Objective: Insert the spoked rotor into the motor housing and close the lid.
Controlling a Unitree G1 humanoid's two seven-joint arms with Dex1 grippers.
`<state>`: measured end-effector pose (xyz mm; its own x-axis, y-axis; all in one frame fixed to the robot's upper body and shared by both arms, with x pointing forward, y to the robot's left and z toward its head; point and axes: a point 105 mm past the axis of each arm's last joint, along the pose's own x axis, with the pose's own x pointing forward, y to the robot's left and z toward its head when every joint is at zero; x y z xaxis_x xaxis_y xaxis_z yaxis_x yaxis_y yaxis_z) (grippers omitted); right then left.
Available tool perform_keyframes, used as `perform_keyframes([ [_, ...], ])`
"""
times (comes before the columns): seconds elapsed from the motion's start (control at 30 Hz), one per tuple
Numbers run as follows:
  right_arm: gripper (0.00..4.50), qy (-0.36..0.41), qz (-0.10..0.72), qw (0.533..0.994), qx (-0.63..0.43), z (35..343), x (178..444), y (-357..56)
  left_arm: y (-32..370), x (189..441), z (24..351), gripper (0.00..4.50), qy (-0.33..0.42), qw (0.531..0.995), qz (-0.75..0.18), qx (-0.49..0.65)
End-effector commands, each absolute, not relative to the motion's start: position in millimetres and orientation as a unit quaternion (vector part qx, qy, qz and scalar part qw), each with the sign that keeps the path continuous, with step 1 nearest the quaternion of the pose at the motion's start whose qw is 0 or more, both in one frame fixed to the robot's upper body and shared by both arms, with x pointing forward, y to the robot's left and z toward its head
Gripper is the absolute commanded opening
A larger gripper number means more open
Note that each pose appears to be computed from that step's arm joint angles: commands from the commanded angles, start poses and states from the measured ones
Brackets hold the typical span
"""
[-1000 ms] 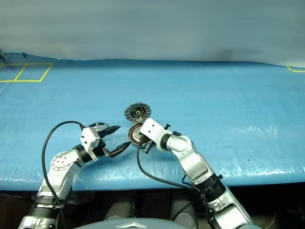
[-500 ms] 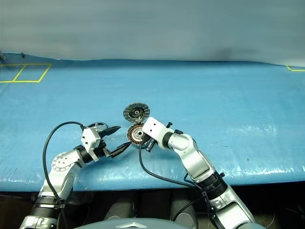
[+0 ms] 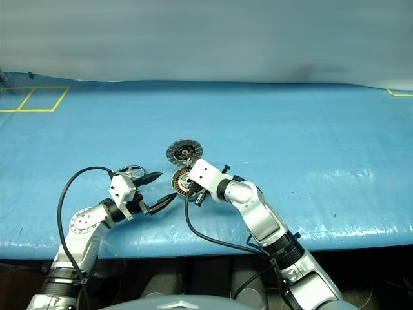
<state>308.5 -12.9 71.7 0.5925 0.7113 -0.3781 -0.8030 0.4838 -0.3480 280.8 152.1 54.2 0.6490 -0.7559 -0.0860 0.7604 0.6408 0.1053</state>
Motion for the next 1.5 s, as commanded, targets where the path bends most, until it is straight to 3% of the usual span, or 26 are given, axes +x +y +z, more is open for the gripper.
perform_keyframes([
  [0.03,0.05,0.066,0.455,0.854,-0.245,85,304,-4,152,282,63,4.46,-0.005,0.906,-0.417,0.073],
  [0.5,0.05,0.047,0.468,0.853,-0.228,98,294,12,152,284,63,4.46,-0.005,0.906,-0.417,0.074],
  [0.7,0.05,0.047,0.449,0.86,-0.237,102,302,1,151,283,61,4.46,-0.004,0.906,-0.418,0.071],
  [1.13,0.05,0.085,0.441,0.858,-0.25,77,312,-9,150,282,61,4.46,-0.004,0.904,-0.421,0.069],
  [1.5,0.05,0.063,0.424,0.867,-0.254,93,319,-17,148,281,61,4.46,-0.003,0.903,-0.424,0.069],
])
